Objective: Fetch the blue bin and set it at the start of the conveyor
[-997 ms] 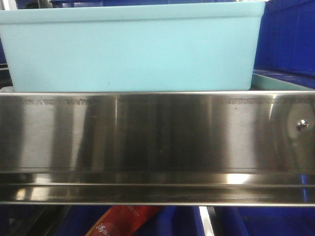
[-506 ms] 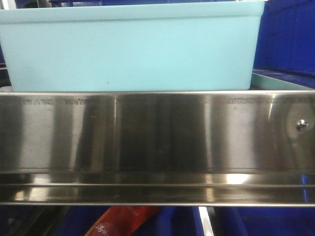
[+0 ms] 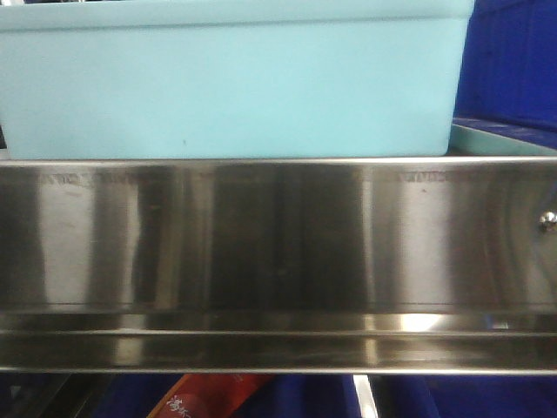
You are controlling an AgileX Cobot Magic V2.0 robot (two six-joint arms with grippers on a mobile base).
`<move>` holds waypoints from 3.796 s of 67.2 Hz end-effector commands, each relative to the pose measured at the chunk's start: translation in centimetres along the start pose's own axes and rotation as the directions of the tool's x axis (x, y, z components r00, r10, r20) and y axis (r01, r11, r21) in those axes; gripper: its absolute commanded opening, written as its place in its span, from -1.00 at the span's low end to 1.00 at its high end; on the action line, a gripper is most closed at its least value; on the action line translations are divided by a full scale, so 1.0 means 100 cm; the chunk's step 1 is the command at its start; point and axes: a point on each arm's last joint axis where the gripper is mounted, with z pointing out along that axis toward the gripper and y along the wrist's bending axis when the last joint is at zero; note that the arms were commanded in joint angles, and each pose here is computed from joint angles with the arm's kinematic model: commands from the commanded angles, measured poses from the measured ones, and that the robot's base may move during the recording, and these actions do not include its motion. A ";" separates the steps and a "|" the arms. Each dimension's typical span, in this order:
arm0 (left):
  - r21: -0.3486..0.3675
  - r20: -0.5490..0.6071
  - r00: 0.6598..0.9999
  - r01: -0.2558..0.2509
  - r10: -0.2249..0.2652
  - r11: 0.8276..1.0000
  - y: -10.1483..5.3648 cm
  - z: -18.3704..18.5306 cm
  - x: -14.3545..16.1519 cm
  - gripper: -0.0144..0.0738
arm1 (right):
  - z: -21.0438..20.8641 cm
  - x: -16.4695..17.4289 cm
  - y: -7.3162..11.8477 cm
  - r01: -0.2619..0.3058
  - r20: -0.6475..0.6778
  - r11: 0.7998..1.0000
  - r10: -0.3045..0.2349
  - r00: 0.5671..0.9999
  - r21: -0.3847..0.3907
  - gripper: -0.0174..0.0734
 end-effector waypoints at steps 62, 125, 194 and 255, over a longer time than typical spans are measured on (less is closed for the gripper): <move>0.466 -0.503 0.838 0.056 0.212 0.883 -0.085 0.143 -0.060 0.37 | 0.128 -0.076 0.038 -0.082 -0.392 0.923 -0.078 0.917 -0.377 0.57; 0.120 -0.913 0.397 0.047 0.092 0.992 -0.063 0.299 0.016 0.37 | 0.335 0.021 0.100 0.047 -0.894 0.992 -0.124 0.431 -0.115 0.57; 0.116 -0.944 0.318 0.072 0.087 0.991 -0.068 0.307 0.033 -0.93 | 0.337 0.037 0.103 0.029 -0.923 0.994 -0.107 0.370 -0.104 -0.95; 0.146 -0.802 0.596 0.120 0.046 0.982 -0.058 0.247 -0.077 -0.93 | 0.271 -0.081 0.087 -0.049 -0.750 0.991 -0.065 0.658 -0.129 -0.95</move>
